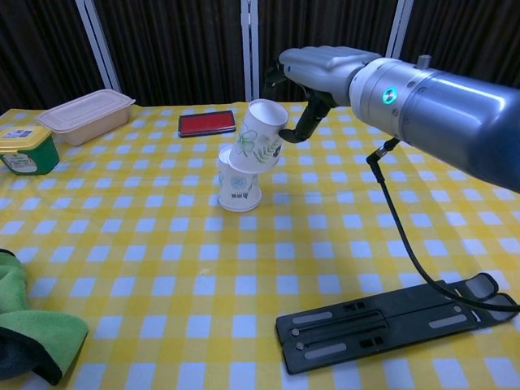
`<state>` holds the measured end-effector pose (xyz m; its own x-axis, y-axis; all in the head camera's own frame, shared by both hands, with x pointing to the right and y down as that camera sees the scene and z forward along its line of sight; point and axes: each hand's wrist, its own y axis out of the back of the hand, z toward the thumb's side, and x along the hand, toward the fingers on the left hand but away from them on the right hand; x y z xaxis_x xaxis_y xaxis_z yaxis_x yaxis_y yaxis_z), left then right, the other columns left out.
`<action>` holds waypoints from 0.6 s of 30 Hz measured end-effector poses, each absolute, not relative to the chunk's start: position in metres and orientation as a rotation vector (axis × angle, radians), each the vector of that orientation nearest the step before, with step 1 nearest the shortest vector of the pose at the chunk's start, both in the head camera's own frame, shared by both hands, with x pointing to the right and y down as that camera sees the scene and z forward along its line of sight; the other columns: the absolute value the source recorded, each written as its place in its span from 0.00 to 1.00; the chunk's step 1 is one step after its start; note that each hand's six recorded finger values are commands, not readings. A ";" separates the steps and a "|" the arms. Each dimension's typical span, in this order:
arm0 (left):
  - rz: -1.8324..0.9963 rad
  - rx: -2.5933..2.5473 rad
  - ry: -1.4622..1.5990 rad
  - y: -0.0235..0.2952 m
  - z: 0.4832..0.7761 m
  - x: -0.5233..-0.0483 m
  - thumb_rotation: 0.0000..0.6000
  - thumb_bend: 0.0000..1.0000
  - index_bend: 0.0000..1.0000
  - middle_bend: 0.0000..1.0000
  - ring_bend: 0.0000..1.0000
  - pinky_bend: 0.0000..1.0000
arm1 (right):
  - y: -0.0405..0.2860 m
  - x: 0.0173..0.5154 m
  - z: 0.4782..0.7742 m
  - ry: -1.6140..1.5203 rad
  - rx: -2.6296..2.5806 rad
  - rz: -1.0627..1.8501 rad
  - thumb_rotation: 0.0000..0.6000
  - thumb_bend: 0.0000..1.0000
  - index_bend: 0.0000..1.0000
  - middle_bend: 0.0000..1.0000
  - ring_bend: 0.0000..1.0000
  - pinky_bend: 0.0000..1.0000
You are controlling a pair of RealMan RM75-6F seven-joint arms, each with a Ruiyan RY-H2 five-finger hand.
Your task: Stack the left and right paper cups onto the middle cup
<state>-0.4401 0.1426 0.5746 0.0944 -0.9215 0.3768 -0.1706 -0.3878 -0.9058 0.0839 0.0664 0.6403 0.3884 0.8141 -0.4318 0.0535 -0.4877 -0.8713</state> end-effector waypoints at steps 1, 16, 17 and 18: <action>-1.355 -1.671 1.093 0.142 0.575 -0.442 1.00 0.23 0.00 0.00 0.00 0.00 | 0.065 0.082 0.642 -0.753 -1.820 1.172 1.00 0.30 0.50 0.07 0.00 0.03; -1.366 -1.678 1.111 0.139 0.575 -0.447 1.00 0.23 0.00 0.00 0.00 0.00 | 0.058 0.060 0.649 -0.756 -1.785 1.130 1.00 0.30 0.49 0.07 0.00 0.03; -1.366 -1.679 1.113 0.139 0.575 -0.447 1.00 0.23 0.00 0.00 0.00 0.00 | 0.058 0.058 0.650 -0.753 -1.783 1.128 1.00 0.30 0.48 0.06 0.00 0.03; -1.367 -1.680 1.113 0.139 0.575 -0.447 1.00 0.23 0.00 0.00 0.00 0.00 | 0.058 0.057 0.651 -0.751 -1.779 1.127 1.00 0.29 0.46 0.05 0.00 0.03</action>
<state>-0.4469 0.1388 0.5749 0.0774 -0.9197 0.3850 -0.1907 -0.3927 -0.8997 0.0572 0.0575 0.6506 0.4072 0.8286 -0.3842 0.0354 -0.4346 -0.8999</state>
